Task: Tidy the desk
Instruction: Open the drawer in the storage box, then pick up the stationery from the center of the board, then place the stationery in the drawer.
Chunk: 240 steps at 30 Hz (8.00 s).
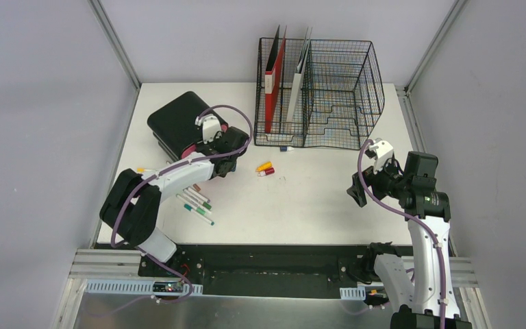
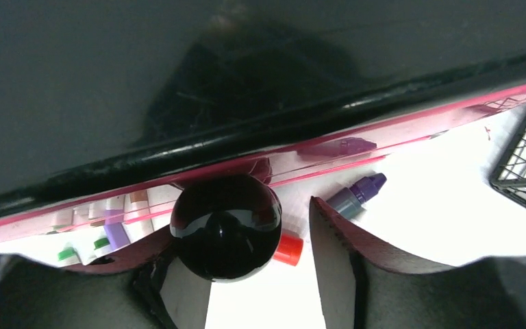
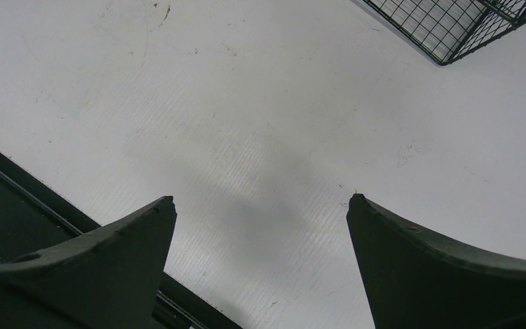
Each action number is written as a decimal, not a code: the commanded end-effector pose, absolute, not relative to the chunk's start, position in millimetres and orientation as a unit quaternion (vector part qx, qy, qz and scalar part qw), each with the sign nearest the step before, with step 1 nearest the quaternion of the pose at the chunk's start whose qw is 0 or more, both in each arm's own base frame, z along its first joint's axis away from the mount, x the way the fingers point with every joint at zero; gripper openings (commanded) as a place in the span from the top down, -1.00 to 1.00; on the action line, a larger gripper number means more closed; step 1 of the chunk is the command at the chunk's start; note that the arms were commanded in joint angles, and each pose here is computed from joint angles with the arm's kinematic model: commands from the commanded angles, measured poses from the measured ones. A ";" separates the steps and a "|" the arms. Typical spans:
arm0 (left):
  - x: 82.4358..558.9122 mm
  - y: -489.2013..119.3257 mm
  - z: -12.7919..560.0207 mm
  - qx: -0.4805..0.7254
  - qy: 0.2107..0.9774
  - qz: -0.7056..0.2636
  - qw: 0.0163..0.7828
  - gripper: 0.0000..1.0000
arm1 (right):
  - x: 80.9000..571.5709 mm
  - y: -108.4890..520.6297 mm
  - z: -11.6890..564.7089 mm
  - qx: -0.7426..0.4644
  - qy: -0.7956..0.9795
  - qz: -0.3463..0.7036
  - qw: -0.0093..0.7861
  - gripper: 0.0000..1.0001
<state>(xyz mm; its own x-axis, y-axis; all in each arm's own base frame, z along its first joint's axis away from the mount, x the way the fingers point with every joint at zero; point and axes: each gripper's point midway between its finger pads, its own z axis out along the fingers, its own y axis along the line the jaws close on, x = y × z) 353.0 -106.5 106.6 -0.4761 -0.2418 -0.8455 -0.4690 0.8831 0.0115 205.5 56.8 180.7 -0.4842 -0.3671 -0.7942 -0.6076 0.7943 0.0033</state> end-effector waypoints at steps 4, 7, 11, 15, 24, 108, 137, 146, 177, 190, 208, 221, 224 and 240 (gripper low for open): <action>364.0 -101.7 119.5 -0.228 0.829 0.152 0.487 0.14 | 205.9 58.2 182.7 -0.295 0.843 0.144 0.426 -0.98; 362.9 -99.8 118.4 -0.228 0.829 0.158 0.485 0.34 | 205.9 58.3 182.8 -0.295 0.843 0.144 0.426 -0.98; 358.9 -99.4 120.6 -0.228 0.832 0.151 0.483 0.79 | 205.9 58.0 182.8 -0.295 0.843 0.144 0.426 -0.98; 347.1 -102.0 126.4 -0.237 0.833 0.136 0.481 0.88 | 205.9 58.4 183.5 -0.296 0.842 0.144 0.428 -0.98; 313.6 -135.1 128.5 -0.217 0.841 0.092 0.488 0.90 | 205.7 58.4 184.0 -0.296 0.842 0.144 0.428 -0.98; 339.1 -298.1 82.2 0.352 0.863 -0.158 0.326 -0.03 | 205.9 57.0 181.5 -0.292 0.845 0.146 0.424 -0.98; 366.3 -294.9 63.9 0.337 0.879 -0.192 0.278 -0.08 | 205.2 56.8 181.2 -0.291 0.845 0.148 0.424 -0.98; 367.6 -291.7 50.5 0.332 0.887 -0.189 0.259 0.01 | 205.1 57.0 181.5 -0.290 0.845 0.149 0.424 -0.98; 349.7 -274.3 95.0 0.285 0.886 -0.163 0.327 1.00 | 204.0 57.6 185.4 -0.293 0.840 0.147 0.432 -0.98; 324.6 -227.2 182.2 0.238 0.845 -0.137 0.460 1.00 | 203.8 57.6 185.3 -0.293 0.840 0.147 0.431 -0.98; 336.6 -136.9 199.6 0.199 0.836 0.090 0.504 1.00 | 203.6 57.9 185.2 -0.293 0.841 0.149 0.431 -0.98; 346.0 -131.0 187.9 0.189 0.843 0.128 0.487 0.31 | 203.3 57.8 184.6 -0.292 0.841 0.149 0.430 -0.98; 345.6 -132.6 190.0 0.189 0.843 0.122 0.489 0.27 | 203.4 58.0 184.9 -0.293 0.840 0.149 0.431 -0.98; 323.7 -159.9 207.1 0.203 0.836 0.006 0.510 -0.38 | 203.0 57.8 185.5 -0.292 0.840 0.149 0.432 -0.98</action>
